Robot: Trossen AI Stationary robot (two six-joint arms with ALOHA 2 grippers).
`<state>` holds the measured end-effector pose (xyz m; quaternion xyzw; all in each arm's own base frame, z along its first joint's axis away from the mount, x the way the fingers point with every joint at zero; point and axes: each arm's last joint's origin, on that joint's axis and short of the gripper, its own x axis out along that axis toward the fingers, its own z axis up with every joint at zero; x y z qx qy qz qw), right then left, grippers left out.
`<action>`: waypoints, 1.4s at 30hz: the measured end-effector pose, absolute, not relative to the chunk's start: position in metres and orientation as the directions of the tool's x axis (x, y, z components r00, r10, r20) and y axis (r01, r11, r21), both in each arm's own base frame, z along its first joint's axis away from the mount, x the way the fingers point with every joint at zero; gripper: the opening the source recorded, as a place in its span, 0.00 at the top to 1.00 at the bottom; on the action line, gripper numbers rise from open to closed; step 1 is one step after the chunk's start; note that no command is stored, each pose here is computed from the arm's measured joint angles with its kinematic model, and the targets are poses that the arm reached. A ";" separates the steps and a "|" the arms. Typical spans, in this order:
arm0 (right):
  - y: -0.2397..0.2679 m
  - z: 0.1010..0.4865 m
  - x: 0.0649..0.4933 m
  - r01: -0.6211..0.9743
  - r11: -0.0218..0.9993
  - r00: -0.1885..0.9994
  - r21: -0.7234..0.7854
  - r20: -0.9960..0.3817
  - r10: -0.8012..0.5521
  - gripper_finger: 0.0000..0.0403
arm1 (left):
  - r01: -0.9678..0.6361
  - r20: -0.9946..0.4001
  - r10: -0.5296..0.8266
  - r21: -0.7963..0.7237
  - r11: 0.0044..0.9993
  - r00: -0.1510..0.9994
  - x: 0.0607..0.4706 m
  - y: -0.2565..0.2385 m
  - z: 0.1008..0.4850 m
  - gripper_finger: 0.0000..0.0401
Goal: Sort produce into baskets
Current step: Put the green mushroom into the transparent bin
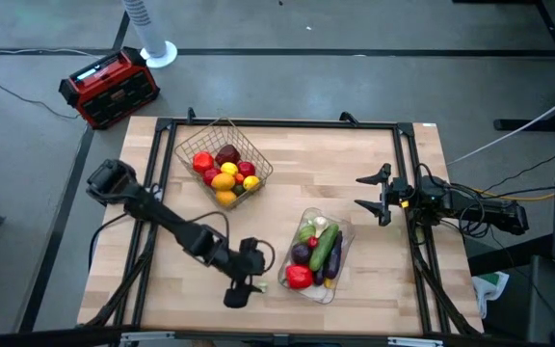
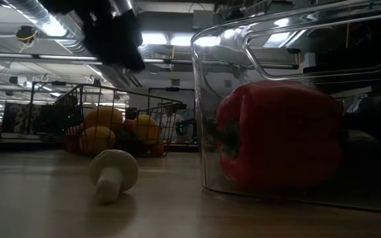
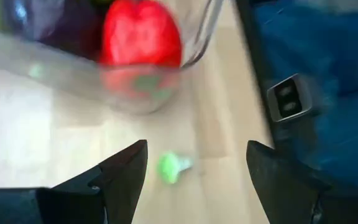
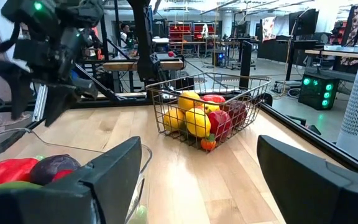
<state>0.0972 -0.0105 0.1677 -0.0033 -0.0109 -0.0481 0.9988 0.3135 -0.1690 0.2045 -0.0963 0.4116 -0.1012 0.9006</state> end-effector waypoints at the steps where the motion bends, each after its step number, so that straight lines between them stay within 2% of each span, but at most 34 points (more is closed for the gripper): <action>1: -0.010 0.168 0.097 0.096 0.995 0.995 -0.006 0.022 -0.096 0.21 | 0.097 -0.731 -0.235 -0.226 0.969 0.641 0.312 -0.172 0.201 0.33; 5: -0.010 0.168 0.097 0.096 0.995 0.995 -0.006 0.022 -0.096 0.21 | 0.080 -0.747 -0.171 -0.156 0.984 0.643 0.313 -0.180 0.186 0.33; 13: -0.010 0.168 0.097 0.096 0.995 0.995 -0.005 0.022 -0.096 0.21 | 0.061 -0.796 -0.135 -0.122 0.991 0.590 0.319 -0.183 0.156 0.33; 27: -0.010 0.168 0.097 0.096 0.995 0.995 -0.006 0.022 -0.096 0.21 | 0.097 -0.816 -0.140 -0.103 0.990 0.560 0.327 -0.189 0.124 0.34; 31: -0.010 0.168 0.097 0.096 0.995 0.995 -0.005 0.022 -0.096 0.21 | 0.109 -0.819 -0.144 -0.100 0.989 0.555 0.326 -0.189 0.123 0.40; 42: -0.010 0.168 0.097 0.096 0.995 0.995 -0.006 0.022 -0.096 0.21 | 0.125 -0.821 -0.151 -0.098 0.987 0.551 0.326 -0.189 0.123 0.68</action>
